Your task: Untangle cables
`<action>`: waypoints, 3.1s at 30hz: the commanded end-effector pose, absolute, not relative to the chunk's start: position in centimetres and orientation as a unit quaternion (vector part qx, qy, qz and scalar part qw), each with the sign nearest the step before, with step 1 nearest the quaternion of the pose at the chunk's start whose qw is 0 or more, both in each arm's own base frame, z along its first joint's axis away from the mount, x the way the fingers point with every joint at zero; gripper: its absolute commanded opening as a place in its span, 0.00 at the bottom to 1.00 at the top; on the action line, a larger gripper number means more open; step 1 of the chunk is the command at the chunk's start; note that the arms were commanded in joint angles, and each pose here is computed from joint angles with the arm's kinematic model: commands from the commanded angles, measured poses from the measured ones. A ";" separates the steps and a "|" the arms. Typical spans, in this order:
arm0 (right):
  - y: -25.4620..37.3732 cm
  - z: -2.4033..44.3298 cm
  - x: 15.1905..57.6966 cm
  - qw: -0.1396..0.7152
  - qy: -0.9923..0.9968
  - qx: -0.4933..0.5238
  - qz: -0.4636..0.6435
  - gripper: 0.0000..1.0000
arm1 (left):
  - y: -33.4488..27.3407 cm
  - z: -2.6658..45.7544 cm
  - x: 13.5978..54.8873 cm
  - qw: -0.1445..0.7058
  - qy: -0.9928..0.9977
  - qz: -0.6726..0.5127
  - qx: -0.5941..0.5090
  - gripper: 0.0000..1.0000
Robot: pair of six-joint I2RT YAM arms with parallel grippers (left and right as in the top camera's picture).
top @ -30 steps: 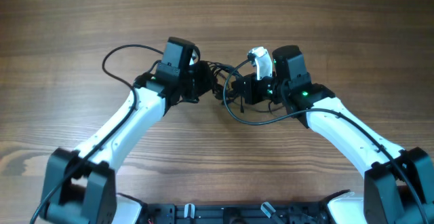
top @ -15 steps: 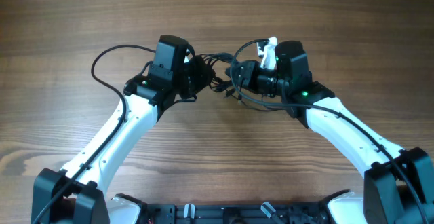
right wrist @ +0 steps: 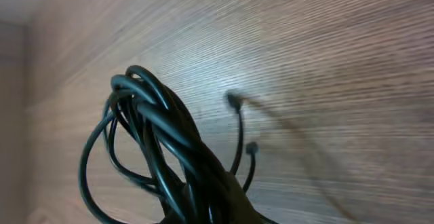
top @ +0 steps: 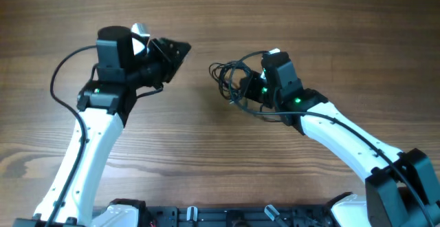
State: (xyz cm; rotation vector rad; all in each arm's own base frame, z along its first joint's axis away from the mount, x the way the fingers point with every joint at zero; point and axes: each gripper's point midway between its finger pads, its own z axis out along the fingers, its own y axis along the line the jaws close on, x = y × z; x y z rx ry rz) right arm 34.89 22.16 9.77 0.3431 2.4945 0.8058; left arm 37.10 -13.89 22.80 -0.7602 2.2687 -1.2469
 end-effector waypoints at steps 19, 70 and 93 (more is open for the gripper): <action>23.9 10.7 34.7 0.268 0.910 0.013 0.315 0.04 | -18.5 8.3 34.6 0.098 0.925 -0.277 -0.240 0.48; 26.1 12.7 34.4 0.329 0.868 -0.178 0.327 0.04 | -19.0 6.6 31.6 0.006 0.920 -0.272 -0.281 0.34; 25.2 12.0 34.8 0.332 0.880 -0.162 0.298 0.04 | -18.2 8.1 32.5 0.016 0.904 -0.291 -0.313 0.61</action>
